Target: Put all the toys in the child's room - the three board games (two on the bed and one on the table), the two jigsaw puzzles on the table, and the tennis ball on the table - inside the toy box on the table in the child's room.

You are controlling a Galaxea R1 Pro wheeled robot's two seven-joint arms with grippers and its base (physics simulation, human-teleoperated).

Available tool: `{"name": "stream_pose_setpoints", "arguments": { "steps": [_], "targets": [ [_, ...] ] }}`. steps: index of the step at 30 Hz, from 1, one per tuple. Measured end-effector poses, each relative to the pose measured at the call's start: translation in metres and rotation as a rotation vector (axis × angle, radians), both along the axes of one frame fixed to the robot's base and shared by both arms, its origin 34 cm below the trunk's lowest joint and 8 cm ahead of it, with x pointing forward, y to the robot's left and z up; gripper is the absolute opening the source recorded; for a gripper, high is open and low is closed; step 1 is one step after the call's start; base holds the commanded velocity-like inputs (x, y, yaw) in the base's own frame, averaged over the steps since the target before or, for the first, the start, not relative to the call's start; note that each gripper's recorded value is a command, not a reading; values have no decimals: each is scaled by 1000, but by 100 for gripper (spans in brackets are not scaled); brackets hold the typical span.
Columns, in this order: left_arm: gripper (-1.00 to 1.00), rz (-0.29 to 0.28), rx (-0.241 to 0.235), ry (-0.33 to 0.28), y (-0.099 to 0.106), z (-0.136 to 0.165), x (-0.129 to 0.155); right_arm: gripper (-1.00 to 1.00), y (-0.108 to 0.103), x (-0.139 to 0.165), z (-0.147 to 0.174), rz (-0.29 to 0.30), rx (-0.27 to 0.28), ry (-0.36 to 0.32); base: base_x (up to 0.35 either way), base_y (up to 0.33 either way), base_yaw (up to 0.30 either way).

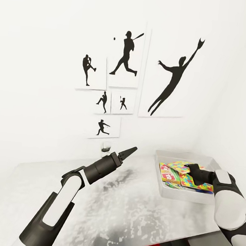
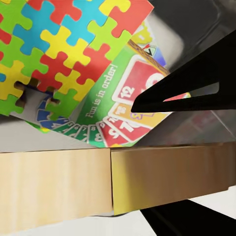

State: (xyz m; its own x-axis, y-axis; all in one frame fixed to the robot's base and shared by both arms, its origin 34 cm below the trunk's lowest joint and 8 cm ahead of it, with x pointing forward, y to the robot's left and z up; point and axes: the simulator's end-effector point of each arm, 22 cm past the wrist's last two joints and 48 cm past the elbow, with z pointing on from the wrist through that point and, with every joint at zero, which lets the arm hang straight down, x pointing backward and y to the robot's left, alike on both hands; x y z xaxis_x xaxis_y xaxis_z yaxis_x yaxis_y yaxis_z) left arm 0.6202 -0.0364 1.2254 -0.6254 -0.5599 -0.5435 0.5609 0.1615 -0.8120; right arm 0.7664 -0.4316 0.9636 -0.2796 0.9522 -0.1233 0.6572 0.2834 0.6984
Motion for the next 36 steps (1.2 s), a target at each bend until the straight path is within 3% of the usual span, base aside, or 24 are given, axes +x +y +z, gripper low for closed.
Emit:
{"name": "stream_pose_setpoints", "arguments": {
  "steps": [3,4,26,36],
  "targets": [
    [100,0,0,0,0,0,0,-100,0,0,0,0,0,-1,0,0,0],
    [100,0,0,0,0,0,0,100,0,0,0,0,0,-1,0,0,0],
    [100,-1,-2,1,0,0,0,100,-1,1,1,-1,2,-3,0,0,0],
    [100,-1,-1,1,0,0,0,100,-6,11,22,8,0,-27,0,0,0]
  ]
}}
